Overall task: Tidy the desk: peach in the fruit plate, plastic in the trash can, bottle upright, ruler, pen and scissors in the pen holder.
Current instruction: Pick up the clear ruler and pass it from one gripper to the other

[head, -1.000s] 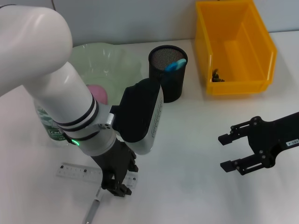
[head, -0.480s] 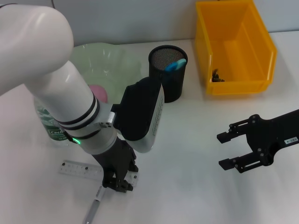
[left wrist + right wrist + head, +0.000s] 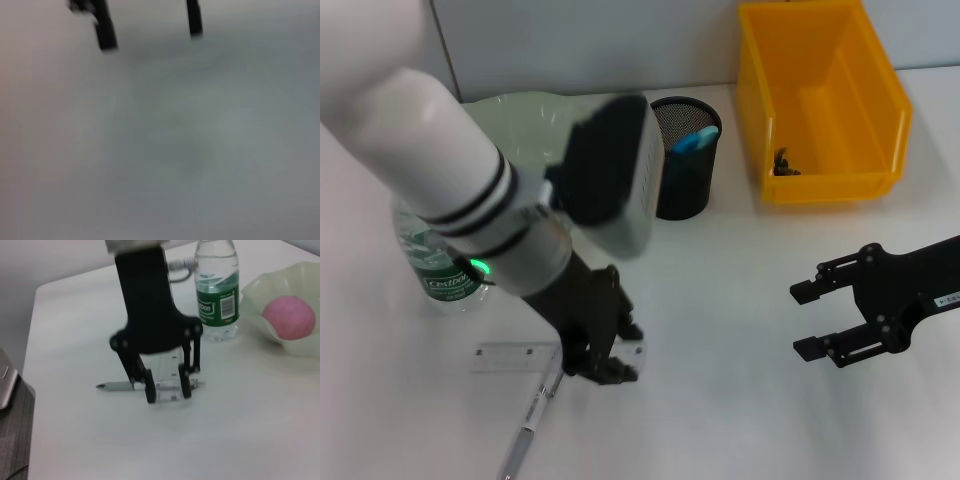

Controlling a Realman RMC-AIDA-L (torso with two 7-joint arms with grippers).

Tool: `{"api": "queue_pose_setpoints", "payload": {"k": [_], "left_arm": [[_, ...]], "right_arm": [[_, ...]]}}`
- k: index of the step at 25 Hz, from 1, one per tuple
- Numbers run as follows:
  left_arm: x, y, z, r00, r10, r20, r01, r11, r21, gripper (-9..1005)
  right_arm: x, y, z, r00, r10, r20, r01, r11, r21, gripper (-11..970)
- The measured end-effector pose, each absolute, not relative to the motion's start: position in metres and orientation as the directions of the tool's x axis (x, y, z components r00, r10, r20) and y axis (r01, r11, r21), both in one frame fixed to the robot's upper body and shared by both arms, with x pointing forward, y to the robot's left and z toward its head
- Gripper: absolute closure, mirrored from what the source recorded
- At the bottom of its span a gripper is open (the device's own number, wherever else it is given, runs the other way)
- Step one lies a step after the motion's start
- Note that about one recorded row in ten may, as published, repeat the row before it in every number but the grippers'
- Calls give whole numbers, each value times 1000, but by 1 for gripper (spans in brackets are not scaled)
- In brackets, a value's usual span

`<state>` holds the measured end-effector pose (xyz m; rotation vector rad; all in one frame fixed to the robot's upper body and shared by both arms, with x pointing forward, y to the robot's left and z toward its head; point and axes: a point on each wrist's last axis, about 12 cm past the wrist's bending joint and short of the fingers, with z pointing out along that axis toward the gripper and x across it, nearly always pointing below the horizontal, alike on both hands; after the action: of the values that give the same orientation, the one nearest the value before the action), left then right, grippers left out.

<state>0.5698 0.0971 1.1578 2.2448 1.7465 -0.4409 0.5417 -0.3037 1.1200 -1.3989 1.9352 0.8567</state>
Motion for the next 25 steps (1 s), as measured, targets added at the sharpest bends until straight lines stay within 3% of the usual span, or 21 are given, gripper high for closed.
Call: {"api": "queue_pose_setpoints", "payload": {"k": [4,12,14,25], "left_arm": [[576,113,1181,104,818,-566,987,-153,-40,603],[573,139,1198,-24,640,-768,988,-103,-116,602],[568,153,1205,-69,530,-845,985,-100,-143,602],[548,190,1200,-145,128,-981,984,-85,-157,601]], "right_arm": [[540,-308,1119,-285,-573,-768,-953,254,164,256],[542,-311,1120,-309,-577,-756,-945,278,174,256],[542,-311,1119,-319,-575,-754,-941,285,181,256],[542,-309,1112,-349,-575,-740,-933,287,217,256]]}}
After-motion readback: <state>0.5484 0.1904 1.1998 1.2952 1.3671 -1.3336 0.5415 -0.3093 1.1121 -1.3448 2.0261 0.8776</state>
